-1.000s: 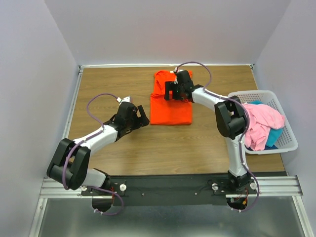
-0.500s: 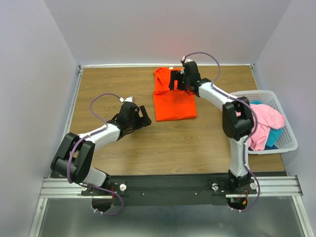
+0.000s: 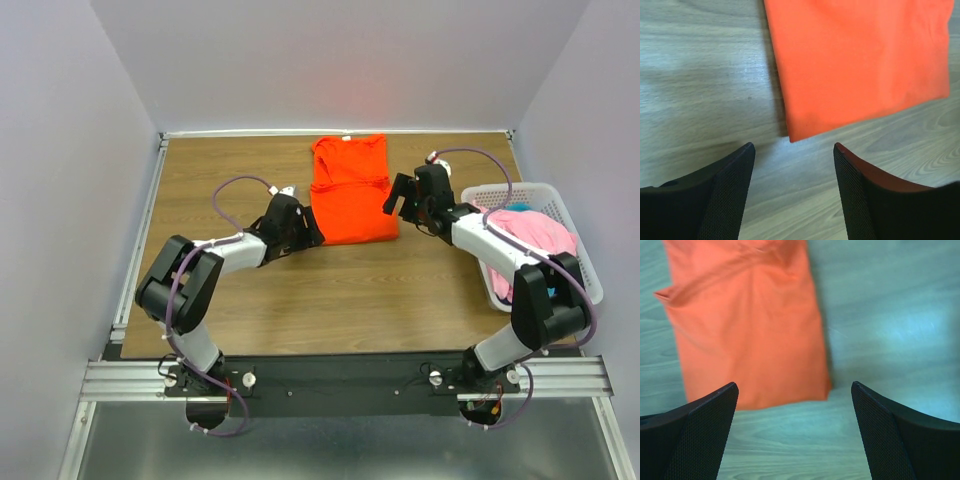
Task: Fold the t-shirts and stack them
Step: Fold the tshirt
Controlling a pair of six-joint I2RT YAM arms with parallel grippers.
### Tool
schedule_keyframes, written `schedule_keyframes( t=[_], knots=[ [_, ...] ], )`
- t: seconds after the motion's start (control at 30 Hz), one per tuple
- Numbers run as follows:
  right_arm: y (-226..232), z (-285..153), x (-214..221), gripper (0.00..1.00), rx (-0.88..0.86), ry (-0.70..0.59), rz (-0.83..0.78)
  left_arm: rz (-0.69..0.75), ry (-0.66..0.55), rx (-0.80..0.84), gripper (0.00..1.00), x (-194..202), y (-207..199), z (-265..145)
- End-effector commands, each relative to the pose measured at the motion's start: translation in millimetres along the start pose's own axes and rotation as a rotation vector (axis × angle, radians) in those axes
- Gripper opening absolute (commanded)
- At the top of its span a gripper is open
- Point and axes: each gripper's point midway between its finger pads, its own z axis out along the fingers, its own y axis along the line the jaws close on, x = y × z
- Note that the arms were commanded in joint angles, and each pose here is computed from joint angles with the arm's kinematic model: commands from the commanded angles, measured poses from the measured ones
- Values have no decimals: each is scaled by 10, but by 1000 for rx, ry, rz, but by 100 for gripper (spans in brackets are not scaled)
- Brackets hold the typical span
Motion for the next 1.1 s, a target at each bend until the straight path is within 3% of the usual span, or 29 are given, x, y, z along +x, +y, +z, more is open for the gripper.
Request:
schedule_keyframes(
  t=[0.0,0.13,0.23,0.33,0.4,0.5,0.7,1.07],
  knots=[
    [-217,-114,12,100,81,-43,89,13,23,35,67,42,-88,93],
    [-306,-142,2,100,105,-58,100,18,56,37,50,126,-77,188],
    [-347,-126,11,100,117,-57,107,20,66,34,49,169,-80,229],
    [-401,-90,32,100,136,-53,122,22,82,38,31,207,-86,279],
    [-422,-61,59,100,141,-41,123,24,86,34,27,222,-78,292],
    [-443,-26,106,100,141,-22,122,24,85,17,1,236,-40,301],
    [-400,91,385,100,99,83,129,29,58,-18,0,186,17,260],
    [-423,221,846,79,62,212,152,30,64,-47,0,277,129,176]
  ],
)
